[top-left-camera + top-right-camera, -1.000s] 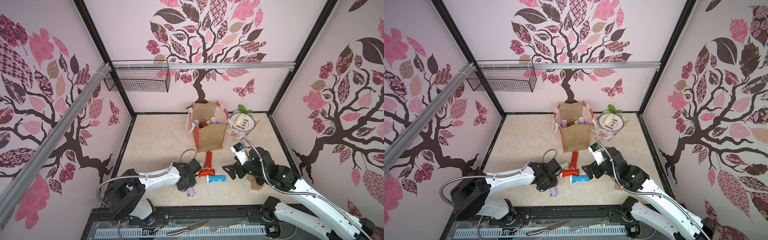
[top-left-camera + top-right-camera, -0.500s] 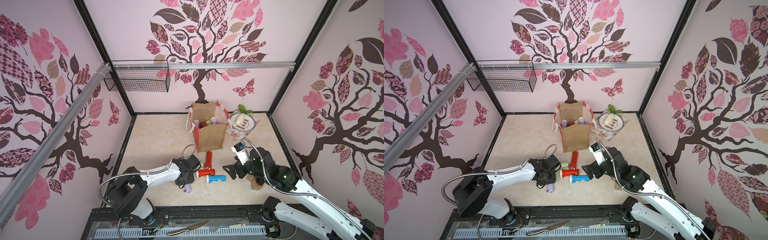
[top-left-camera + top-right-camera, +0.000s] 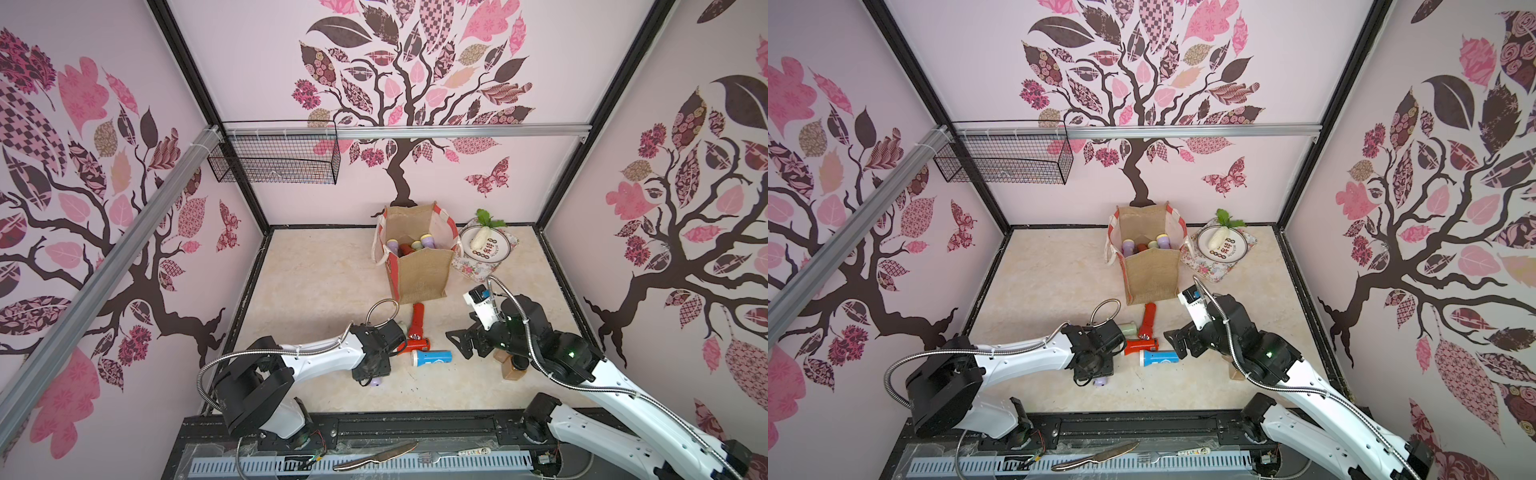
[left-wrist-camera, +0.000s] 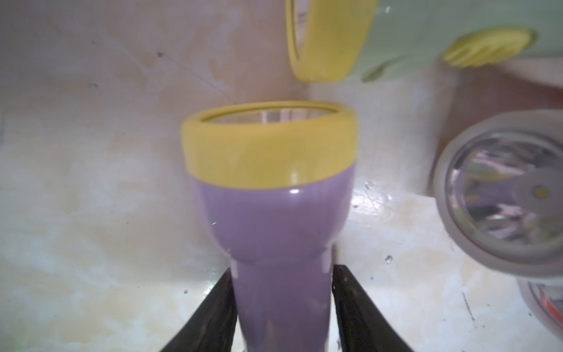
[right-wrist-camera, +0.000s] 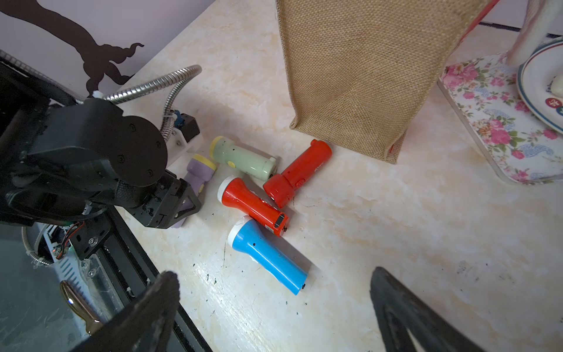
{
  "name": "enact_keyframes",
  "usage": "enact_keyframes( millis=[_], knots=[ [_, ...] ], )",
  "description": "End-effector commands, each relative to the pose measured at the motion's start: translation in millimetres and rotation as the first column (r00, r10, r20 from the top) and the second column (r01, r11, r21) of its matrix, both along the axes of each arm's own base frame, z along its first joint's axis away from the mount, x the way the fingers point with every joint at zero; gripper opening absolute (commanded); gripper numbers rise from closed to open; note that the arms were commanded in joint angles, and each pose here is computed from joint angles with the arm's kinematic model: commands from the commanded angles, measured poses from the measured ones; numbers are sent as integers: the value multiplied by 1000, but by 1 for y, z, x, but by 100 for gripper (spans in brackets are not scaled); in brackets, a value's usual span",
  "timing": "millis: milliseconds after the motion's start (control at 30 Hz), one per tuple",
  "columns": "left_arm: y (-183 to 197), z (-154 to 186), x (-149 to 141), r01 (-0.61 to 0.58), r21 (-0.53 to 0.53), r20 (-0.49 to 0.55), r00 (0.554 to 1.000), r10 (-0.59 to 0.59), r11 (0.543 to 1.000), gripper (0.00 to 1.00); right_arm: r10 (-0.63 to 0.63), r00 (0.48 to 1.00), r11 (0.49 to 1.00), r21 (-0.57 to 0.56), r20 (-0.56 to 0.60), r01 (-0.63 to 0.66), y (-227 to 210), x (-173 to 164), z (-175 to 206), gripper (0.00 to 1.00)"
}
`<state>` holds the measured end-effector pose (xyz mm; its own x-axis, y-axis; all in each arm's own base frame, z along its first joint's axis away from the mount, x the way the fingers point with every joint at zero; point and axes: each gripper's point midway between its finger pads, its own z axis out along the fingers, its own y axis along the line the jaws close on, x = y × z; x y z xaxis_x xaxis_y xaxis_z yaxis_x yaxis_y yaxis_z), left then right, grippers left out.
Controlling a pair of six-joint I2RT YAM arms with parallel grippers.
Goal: Put the flashlights into the tote bags
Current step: Pick up the flashlight from the center of the board.
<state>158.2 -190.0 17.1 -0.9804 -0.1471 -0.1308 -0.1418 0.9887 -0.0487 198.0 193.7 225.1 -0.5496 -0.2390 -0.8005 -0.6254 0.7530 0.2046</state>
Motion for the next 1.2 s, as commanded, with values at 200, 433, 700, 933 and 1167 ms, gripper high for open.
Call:
enact_keyframes(
  millis=[200,433,700,933,1167],
  knots=[
    [12,-1,-2,-26,30,24,999,26,999,27,-14,999,1000,28,46,13,-4,1,21,100],
    [16,40,8,-30,6,109,994,29,1000,8,-28,998,999,47,55,25,-5,1,26,100],
    [14,123,29,1,-88,258,966,21,996,2,-62,996,996,70,60,58,-9,3,30,100],
    [4,209,74,69,-154,360,933,-9,986,2,-101,992,992,78,75,96,-10,12,45,100],
    [-25,280,131,192,-148,431,896,-111,970,3,-143,988,988,63,53,139,-7,26,50,100]
  ],
)
